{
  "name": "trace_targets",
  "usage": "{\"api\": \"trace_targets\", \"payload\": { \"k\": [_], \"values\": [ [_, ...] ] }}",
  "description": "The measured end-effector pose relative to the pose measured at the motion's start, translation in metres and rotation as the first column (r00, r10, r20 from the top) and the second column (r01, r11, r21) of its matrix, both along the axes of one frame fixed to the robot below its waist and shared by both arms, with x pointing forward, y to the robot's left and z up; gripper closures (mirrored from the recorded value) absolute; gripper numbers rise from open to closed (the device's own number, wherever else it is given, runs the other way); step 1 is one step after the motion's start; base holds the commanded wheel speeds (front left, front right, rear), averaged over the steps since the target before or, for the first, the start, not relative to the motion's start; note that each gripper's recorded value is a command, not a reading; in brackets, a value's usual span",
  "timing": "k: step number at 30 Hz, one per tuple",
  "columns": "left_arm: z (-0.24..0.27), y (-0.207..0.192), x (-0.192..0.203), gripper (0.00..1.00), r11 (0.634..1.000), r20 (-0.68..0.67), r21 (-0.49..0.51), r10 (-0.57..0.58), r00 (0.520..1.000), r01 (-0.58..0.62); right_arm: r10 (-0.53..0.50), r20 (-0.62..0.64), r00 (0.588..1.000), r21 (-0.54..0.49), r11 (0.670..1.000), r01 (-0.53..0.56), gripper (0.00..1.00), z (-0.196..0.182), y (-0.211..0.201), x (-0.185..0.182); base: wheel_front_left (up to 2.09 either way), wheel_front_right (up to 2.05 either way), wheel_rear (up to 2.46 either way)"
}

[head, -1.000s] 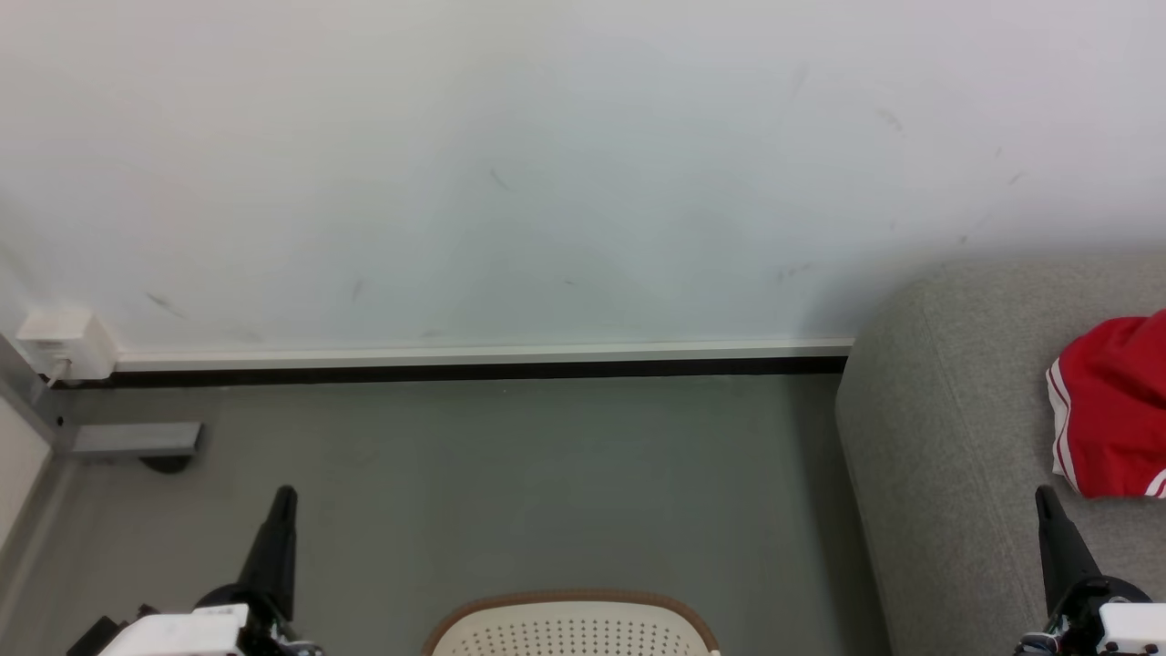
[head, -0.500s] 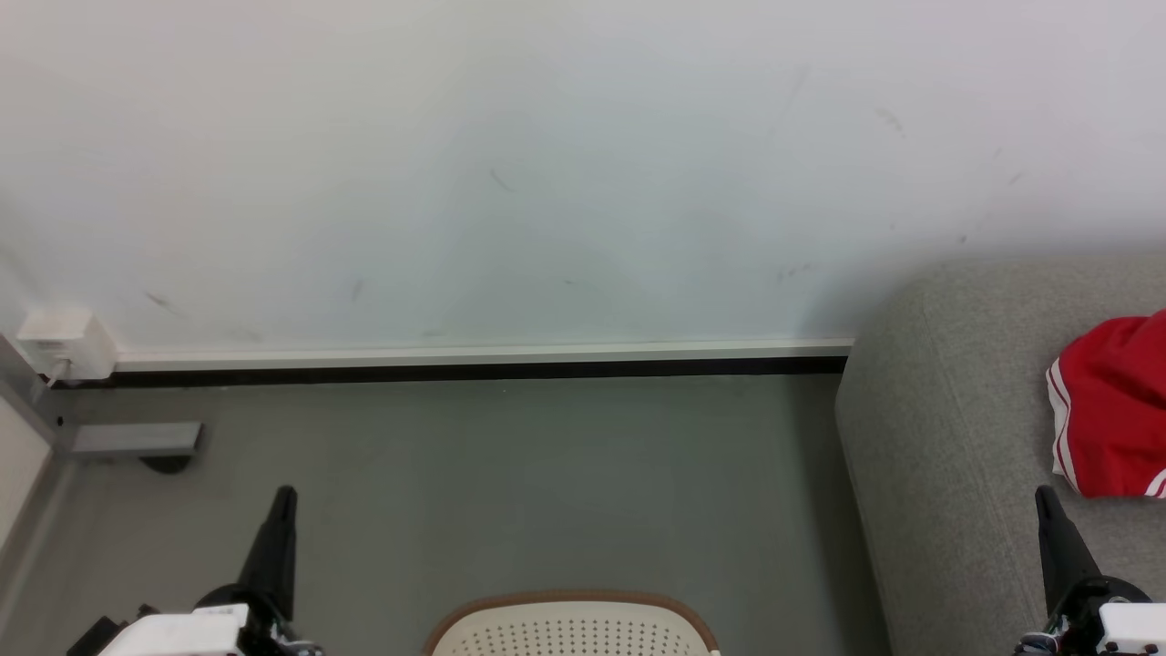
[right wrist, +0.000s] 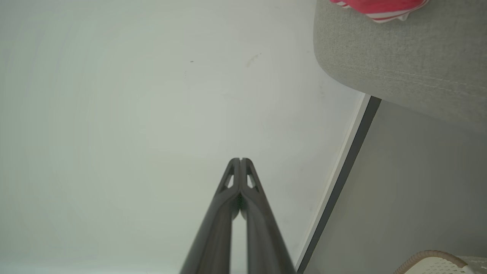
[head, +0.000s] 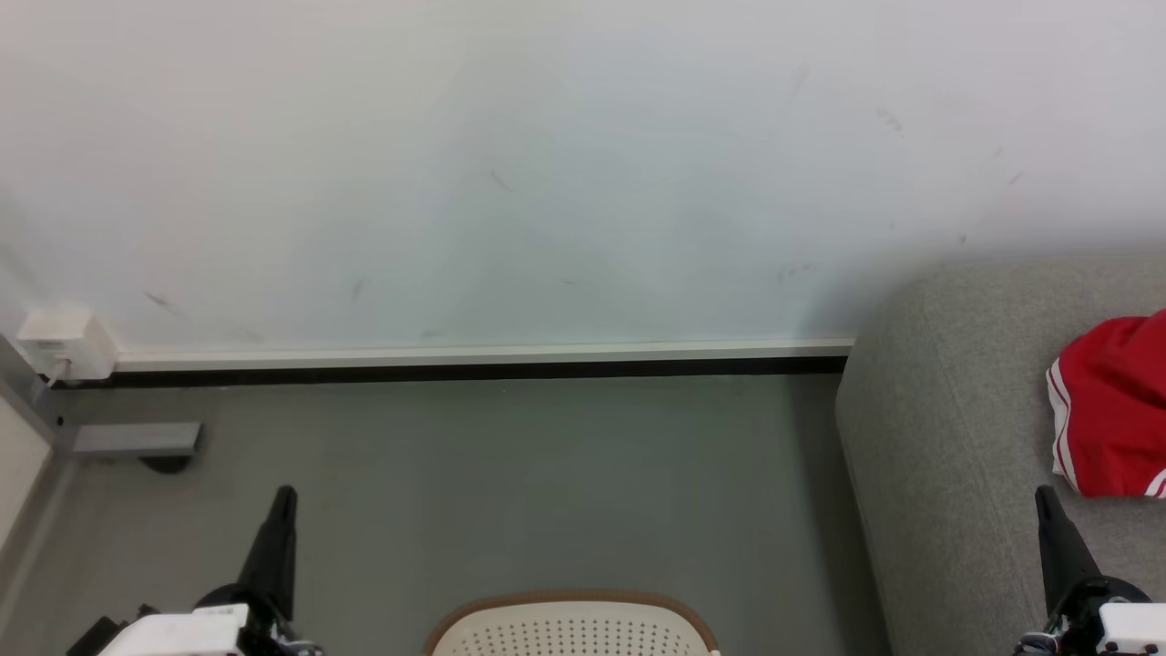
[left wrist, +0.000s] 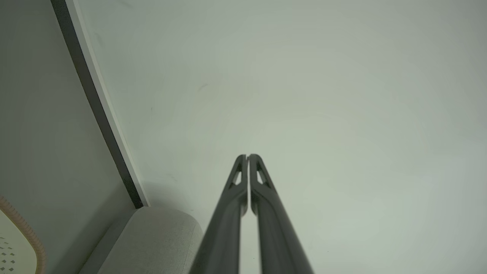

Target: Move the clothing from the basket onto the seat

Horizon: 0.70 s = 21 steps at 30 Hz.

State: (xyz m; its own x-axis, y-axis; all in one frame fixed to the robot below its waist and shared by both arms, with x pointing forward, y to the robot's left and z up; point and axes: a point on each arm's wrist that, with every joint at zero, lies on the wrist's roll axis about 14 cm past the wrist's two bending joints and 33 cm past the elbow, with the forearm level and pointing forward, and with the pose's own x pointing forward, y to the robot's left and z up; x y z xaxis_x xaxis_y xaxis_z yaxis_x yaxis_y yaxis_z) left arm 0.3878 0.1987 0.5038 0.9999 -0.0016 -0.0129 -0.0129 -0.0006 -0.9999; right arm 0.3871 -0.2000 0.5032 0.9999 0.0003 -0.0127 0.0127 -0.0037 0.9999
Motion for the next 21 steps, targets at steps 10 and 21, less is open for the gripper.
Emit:
{"api": "trace_targets", "payload": {
  "k": [10, 21],
  "values": [
    [0.0, 0.0, 0.0, 1.0, 1.0, 0.0, 0.0, 0.0, 1.0, 0.0, 0.0, 0.0, 1.0, 0.0, 1.0, 0.0, 1.0, 0.0, 0.0, 0.0, 0.0, 0.0, 0.0],
    [0.0, 0.0, 0.0, 1.0, 1.0, 0.0, 0.0, 0.0, 1.0, 0.0, 0.0, 0.0, 1.0, 0.0, 1.0, 0.0, 1.0, 0.0, -0.0001, 0.0, 0.0, 0.0, 0.0]
  ]
}}
